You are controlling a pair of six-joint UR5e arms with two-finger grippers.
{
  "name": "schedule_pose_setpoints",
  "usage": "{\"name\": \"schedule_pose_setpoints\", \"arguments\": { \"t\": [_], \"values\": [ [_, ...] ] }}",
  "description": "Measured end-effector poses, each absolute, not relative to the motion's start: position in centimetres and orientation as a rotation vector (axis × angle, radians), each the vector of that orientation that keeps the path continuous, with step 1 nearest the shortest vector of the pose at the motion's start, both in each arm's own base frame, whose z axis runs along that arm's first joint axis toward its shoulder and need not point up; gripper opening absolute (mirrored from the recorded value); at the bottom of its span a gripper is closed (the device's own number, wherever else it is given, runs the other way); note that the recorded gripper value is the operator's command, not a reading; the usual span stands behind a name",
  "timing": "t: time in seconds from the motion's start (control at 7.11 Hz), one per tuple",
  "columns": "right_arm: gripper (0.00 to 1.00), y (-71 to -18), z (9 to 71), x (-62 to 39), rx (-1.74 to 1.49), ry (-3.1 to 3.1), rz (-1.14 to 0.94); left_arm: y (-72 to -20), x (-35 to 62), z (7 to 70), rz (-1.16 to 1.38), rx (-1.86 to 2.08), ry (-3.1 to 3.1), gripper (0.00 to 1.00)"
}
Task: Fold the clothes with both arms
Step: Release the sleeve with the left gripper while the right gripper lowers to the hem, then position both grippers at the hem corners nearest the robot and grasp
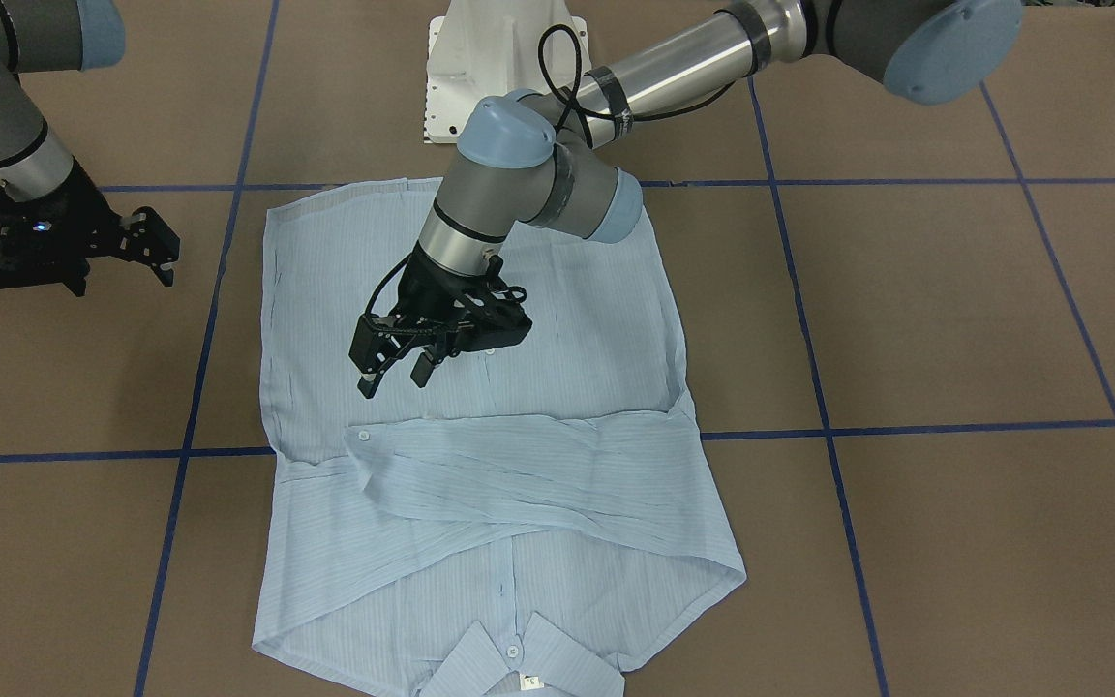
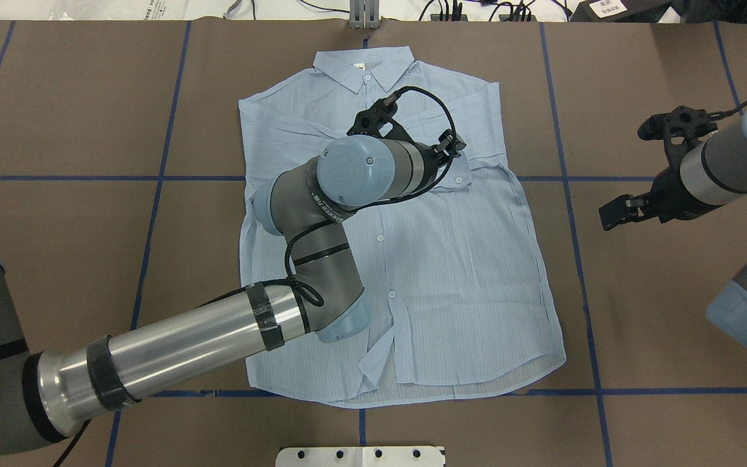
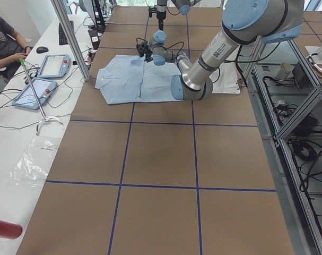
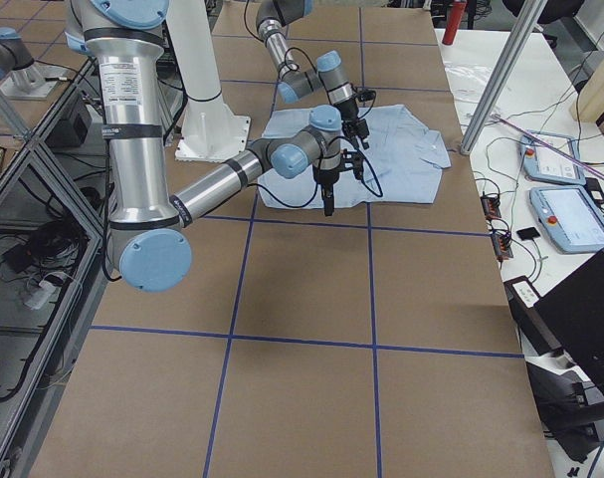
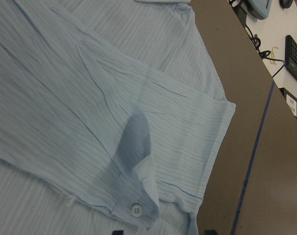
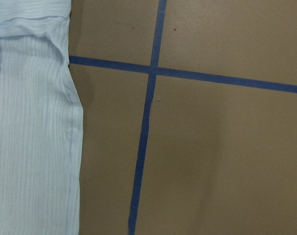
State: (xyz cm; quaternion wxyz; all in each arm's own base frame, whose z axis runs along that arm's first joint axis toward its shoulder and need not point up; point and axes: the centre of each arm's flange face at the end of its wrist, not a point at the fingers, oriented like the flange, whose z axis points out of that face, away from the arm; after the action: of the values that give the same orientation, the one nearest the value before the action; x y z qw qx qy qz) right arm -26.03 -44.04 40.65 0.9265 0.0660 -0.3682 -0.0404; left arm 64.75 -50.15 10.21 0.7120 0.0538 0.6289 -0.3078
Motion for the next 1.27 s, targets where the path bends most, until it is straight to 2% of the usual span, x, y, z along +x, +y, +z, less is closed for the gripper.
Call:
{"name": "schedule_pose_setpoints", "arguments": {
  "t": [0.56, 0.98, 1.27],
  "values": [
    [1.00, -42.2, 39.4, -28.7, 0.139, -0.857, -0.008, -46.7, 57.7, 13.0, -0.521, 0.115, 1.302, 1.00],
    [0.98, -35.7, 40.2, -34.0, 0.077, -0.838, -0.001, -41.3, 48.8, 16.1, -0.405, 0.128, 1.242, 1.00],
    [0.97, -30.4, 41.3, -38.0, 0.057, -0.786, 0.010, -40.1, 47.2, 15.5, -0.388, 0.122, 1.250, 1.00]
  ]
}}
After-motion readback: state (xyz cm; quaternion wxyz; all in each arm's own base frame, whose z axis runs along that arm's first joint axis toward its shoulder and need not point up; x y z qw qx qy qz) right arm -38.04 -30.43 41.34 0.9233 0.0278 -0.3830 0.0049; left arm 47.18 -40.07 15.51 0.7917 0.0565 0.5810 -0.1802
